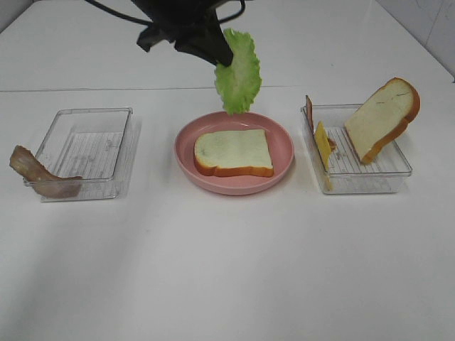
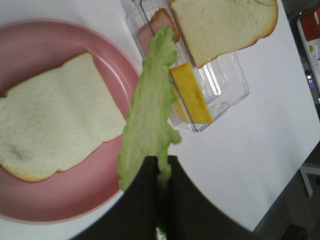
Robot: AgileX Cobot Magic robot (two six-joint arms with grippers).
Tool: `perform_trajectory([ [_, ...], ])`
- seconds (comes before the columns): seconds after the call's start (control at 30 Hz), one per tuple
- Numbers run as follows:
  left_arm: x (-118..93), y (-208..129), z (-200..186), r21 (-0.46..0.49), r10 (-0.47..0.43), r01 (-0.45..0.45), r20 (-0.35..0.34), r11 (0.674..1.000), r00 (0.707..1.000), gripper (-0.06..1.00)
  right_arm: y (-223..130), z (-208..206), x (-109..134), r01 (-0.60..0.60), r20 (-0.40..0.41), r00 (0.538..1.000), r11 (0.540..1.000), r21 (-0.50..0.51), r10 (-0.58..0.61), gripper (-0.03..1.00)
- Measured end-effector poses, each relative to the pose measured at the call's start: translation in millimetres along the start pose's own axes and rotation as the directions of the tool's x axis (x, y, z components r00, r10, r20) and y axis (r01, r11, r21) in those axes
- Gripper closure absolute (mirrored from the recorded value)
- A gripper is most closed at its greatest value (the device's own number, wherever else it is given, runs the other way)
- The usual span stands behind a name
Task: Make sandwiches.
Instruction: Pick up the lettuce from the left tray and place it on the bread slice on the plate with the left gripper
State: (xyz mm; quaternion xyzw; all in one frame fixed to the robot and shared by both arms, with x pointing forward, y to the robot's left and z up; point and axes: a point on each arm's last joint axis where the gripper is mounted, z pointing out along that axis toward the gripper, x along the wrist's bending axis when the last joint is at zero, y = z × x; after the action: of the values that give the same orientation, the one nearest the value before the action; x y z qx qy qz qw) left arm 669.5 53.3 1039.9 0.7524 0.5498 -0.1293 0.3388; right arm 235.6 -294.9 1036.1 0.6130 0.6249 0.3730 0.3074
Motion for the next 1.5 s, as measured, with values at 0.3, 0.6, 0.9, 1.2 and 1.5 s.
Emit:
perform_trajectory([
  [0.3,8,-10,53,0.053,-0.039,0.038,0.017,0.998,0.999,0.93,0,0,0,0.000,0.000,1.000,1.000,0.000,0.000,0.03],
  [0.6,28,-12,87,0.029,-0.071,0.071,0.010,0.997,0.997,0.93,0,0,0,0.000,0.000,1.000,1.000,0.000,0.000,0.03],
  [0.9,41,-17,99,0.049,-0.051,0.053,-0.048,0.997,0.998,0.93,0,0,0,0.000,0.000,1.000,1.000,0.000,0.000,0.03],
  [1.2,54,-18,97,0.044,-0.109,0.119,-0.189,0.992,0.976,0.93,0,0,0,0.000,0.000,1.000,1.000,0.000,0.000,0.03],
  [1.5,56,-20,96,0.068,-0.137,0.154,-0.207,0.986,0.969,0.93,0,0,0,0.000,0.000,1.000,1.000,0.000,0.000,0.03],
])
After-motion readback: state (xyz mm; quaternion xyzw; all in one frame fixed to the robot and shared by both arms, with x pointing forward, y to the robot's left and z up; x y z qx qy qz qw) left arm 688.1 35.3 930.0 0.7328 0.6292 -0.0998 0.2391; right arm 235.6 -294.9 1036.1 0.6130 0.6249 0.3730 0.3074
